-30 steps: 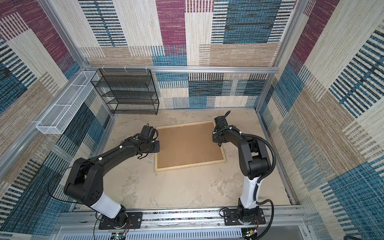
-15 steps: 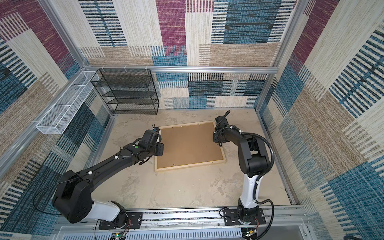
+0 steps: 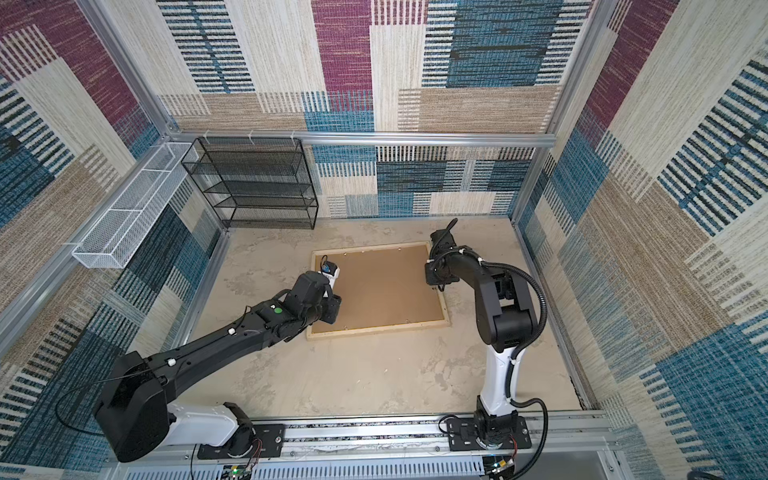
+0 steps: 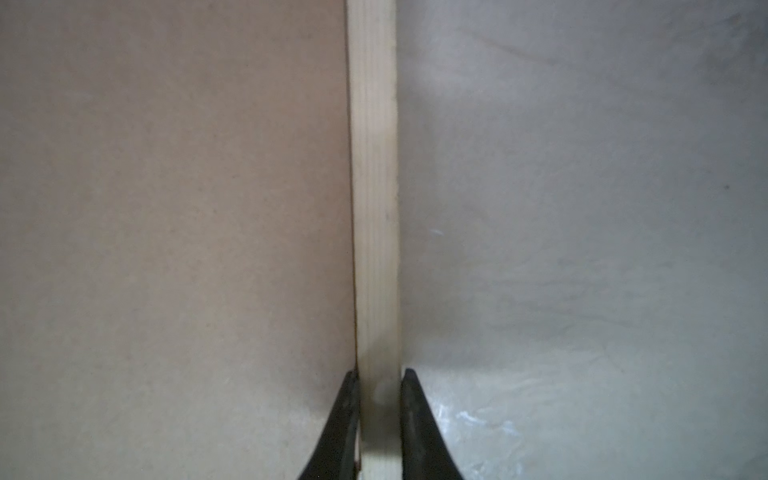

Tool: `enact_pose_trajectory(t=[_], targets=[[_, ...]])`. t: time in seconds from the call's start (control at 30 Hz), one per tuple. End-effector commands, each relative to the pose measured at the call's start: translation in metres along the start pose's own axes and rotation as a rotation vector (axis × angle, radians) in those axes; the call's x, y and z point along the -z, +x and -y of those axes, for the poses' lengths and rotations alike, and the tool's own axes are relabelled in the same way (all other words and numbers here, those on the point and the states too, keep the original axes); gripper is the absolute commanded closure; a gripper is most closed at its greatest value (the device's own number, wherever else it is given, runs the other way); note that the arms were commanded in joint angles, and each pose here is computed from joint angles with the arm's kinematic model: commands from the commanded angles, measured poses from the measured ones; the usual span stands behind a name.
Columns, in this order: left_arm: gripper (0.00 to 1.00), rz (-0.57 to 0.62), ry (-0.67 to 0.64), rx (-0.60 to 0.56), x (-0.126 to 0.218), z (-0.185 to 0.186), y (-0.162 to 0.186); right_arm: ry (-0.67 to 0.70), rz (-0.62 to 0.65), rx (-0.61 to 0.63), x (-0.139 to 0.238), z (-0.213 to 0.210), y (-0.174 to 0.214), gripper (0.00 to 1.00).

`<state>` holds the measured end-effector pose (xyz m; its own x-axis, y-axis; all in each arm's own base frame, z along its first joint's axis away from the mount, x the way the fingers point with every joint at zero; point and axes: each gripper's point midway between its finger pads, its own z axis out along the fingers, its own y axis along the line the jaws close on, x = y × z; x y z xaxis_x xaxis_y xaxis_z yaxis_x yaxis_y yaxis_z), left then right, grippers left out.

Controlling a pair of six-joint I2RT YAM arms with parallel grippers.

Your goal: Put the photo into the frame

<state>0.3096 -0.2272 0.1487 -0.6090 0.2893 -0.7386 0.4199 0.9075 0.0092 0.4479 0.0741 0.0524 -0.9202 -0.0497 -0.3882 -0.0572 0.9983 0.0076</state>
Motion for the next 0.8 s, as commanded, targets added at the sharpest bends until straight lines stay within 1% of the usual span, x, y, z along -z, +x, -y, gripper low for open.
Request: enact_pose_trajectory(t=[0.0, 0.13, 0.3, 0.4, 0.5, 0.57, 0.7, 0.77], targets=[[0.56, 0.113, 0.074, -0.079, 0.009, 0.025, -0.01, -0.014, 0.043, -0.023, 0.032, -0.002, -0.018, 0.86], [0.51, 0.23, 0.142, -0.134, 0.024, 0.053, -0.003, -0.01, 0.087, -0.041, 0.066, -0.001, -0.03, 0.86], [0.52, 0.298, 0.177, -0.209, 0.035, 0.075, 0.012, -0.057, 0.156, -0.043, 0.107, -0.007, -0.046, 0.87], [0.53, 0.335, 0.089, -0.28, 0.038, 0.08, 0.019, -0.095, 0.186, -0.041, 0.126, -0.013, -0.054, 0.87], [0.54, 0.404, 0.013, -0.36, 0.04, 0.091, 0.021, -0.118, 0.205, -0.041, 0.138, -0.016, -0.056, 0.87], [0.54, 0.428, -0.011, -0.389, 0.035, 0.099, 0.021, -0.128, 0.24, -0.043, 0.154, -0.018, -0.064, 0.87], [0.54, 0.454, -0.122, -0.452, 0.019, 0.098, 0.018, -0.159, 0.276, -0.04, 0.175, -0.022, -0.067, 0.87], [0.55, 0.492, -0.147, -0.481, 0.017, 0.101, 0.011, -0.171, 0.293, -0.039, 0.184, -0.023, -0.067, 0.87]])
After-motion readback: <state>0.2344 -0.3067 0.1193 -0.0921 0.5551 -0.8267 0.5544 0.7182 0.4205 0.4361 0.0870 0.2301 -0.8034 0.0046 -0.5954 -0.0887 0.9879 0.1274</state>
